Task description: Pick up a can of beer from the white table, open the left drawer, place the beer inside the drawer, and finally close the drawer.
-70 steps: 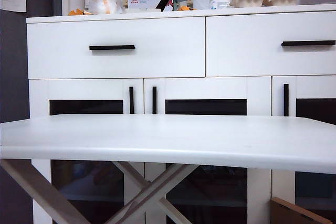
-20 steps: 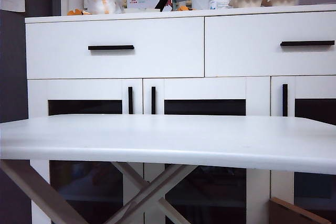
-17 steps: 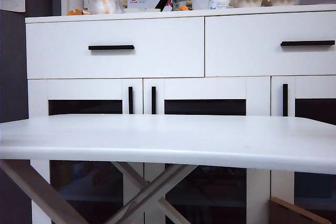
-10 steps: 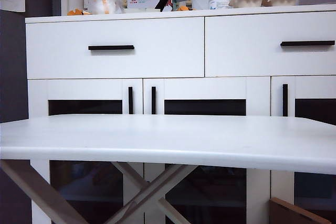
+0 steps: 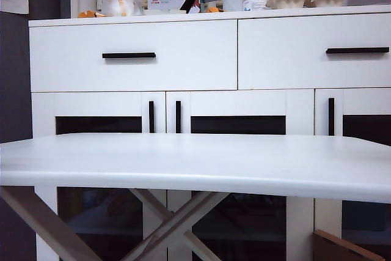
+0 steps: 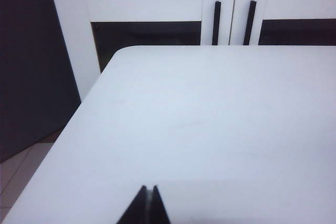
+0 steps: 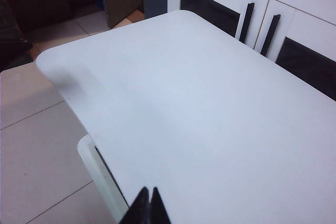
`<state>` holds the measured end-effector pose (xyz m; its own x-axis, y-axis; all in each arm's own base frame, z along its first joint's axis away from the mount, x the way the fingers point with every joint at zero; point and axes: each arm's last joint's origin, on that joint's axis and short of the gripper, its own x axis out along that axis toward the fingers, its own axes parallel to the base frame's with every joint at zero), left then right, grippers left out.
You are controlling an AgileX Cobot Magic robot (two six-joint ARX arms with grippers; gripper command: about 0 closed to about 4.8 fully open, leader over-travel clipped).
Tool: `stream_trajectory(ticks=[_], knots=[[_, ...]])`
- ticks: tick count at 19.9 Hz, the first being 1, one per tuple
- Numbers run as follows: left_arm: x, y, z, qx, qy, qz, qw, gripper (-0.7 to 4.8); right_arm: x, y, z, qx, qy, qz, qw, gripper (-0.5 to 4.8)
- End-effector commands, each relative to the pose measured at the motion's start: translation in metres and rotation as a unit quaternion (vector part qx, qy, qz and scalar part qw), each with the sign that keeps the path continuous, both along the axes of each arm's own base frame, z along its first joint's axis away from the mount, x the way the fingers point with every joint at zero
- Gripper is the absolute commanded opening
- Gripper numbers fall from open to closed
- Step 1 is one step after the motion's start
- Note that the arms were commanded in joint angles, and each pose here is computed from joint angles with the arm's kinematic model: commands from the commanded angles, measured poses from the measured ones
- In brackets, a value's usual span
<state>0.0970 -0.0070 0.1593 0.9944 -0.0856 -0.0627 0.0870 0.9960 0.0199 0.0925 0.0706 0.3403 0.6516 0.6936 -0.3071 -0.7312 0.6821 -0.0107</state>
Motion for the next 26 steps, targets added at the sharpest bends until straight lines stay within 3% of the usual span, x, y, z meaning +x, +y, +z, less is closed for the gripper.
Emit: stream_trajectory(ticks=[1, 14, 16, 19, 23, 26], knots=[[0.0, 0.0, 0.001, -0.002, -0.005, -0.004, 1.0, 0.01, 0.0, 0.0, 0.003, 0.008, -0.008, 0.002, 1.0, -0.05], [0.0, 0.0, 0.001, -0.002, -0.005, -0.004, 1.0, 0.03, 0.0, 0.0, 0.003, 0.005, -0.014, -0.004, 1.0, -0.05], [0.0, 0.0, 0.001, -0.002, -0.005, -0.004, 1.0, 0.03, 0.005, -0.007, 0.0, 0.003, -0.047, -0.09, 0.995, -0.05], [0.0, 0.0, 0.001, -0.002, -0.005, -0.004, 1.0, 0.03, 0.013, -0.021, -0.025, 0.037, -0.119, -0.204, 0.971, -0.04], [0.0, 0.0, 0.001, -0.002, -0.004, -0.004, 1.0, 0.03, 0.013, -0.045, -0.069, 0.049, -0.161, -0.302, 0.938, -0.05], [0.0, 0.0, 0.001, -0.002, -0.004, -0.004, 1.0, 0.03, 0.008, -0.055, -0.102, 0.039, -0.156, -0.338, 0.927, -0.05]])
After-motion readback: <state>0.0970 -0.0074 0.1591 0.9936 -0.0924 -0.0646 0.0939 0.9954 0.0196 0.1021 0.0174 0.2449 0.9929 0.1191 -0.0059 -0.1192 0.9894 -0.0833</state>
